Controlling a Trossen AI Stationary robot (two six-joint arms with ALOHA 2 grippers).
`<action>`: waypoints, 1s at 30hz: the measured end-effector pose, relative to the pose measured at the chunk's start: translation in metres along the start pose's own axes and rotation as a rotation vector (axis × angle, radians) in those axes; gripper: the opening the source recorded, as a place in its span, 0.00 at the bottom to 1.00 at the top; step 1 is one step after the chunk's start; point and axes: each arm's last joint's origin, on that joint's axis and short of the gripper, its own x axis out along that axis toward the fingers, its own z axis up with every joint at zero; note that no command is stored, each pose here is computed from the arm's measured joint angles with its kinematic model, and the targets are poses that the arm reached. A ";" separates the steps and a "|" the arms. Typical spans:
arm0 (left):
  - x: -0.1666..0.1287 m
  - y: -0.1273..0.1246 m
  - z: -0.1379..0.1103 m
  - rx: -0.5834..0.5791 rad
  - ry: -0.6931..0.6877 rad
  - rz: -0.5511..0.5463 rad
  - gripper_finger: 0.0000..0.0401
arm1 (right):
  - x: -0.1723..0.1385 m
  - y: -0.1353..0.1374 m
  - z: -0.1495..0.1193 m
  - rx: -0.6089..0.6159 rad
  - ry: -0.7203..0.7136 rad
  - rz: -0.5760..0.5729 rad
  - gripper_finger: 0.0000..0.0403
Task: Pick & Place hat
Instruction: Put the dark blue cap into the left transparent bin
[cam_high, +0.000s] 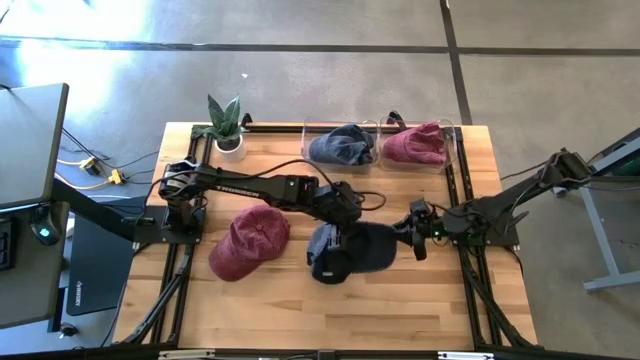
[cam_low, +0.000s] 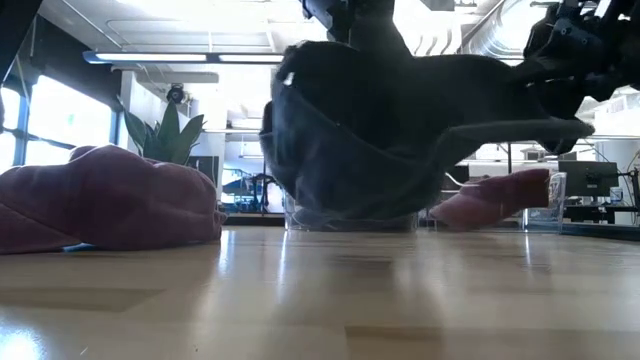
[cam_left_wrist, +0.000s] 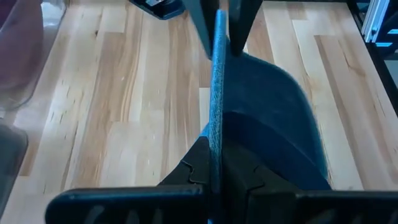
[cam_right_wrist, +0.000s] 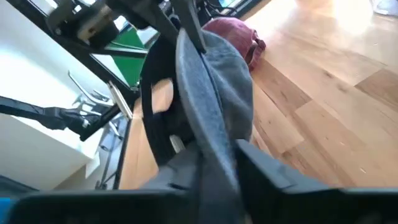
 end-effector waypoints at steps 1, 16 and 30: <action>-0.001 0.000 0.000 0.000 0.003 0.001 0.02 | 0.001 0.000 0.000 -0.003 0.005 -0.005 0.13; -0.064 0.029 0.040 0.147 0.128 0.056 0.43 | 0.018 0.021 0.018 0.341 0.079 -0.319 0.02; -0.167 0.044 0.066 0.043 0.099 0.342 0.44 | 0.039 0.025 0.007 0.234 -0.108 -0.368 0.02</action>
